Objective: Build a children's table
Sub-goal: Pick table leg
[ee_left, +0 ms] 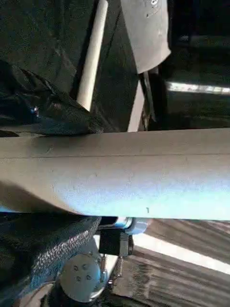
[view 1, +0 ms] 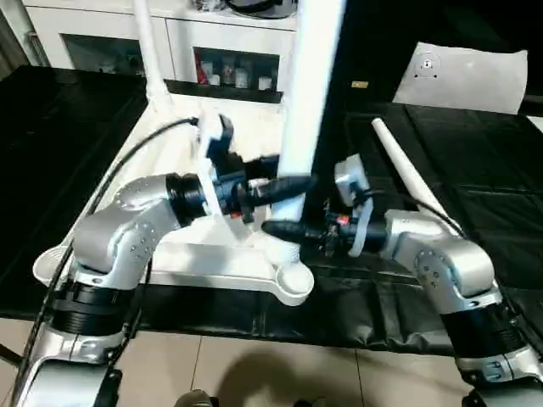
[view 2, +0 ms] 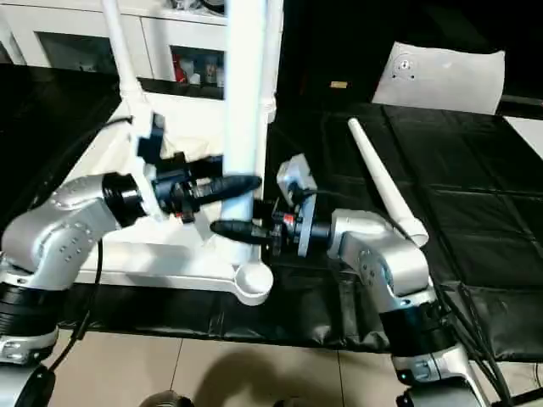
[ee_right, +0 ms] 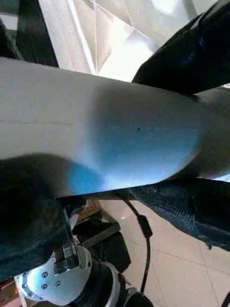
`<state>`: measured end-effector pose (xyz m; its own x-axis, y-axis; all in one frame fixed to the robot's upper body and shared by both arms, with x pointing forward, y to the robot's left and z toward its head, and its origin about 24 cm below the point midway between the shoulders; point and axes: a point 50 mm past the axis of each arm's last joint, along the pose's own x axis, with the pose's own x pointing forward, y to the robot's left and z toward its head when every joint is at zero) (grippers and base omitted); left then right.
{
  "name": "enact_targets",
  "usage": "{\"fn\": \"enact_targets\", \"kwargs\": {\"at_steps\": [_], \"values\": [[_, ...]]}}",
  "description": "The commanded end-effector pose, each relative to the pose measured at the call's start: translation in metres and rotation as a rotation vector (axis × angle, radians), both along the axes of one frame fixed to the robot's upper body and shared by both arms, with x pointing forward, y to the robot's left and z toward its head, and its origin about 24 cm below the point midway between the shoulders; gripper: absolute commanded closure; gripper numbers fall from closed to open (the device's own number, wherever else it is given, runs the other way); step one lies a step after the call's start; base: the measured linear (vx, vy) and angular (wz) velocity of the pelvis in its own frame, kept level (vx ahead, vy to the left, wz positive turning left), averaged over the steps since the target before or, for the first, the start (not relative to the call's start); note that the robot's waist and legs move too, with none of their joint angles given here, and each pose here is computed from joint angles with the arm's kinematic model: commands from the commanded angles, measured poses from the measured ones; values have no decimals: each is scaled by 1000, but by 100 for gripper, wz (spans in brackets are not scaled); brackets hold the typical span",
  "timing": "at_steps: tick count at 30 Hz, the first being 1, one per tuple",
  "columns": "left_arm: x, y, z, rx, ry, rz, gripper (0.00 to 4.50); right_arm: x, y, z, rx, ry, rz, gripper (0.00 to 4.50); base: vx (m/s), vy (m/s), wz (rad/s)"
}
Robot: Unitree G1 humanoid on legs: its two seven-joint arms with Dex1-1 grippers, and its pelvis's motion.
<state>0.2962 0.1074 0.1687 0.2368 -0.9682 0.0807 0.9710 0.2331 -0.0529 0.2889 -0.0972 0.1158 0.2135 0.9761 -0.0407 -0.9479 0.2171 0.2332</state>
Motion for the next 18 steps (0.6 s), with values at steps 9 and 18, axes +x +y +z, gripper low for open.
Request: {"fn": "enact_targets", "kwargs": {"at_steps": [9, 18], "values": [[6, 4, -4, -61, 147, 57, 260, 3, -7, 4, 17, -18, -33, 259, 0, 0, 0], [19, 5, -2, -85, 213, 165, 261, 9, -5, 5, 0, -49, -93, 259, 0, 0, 0]]}}
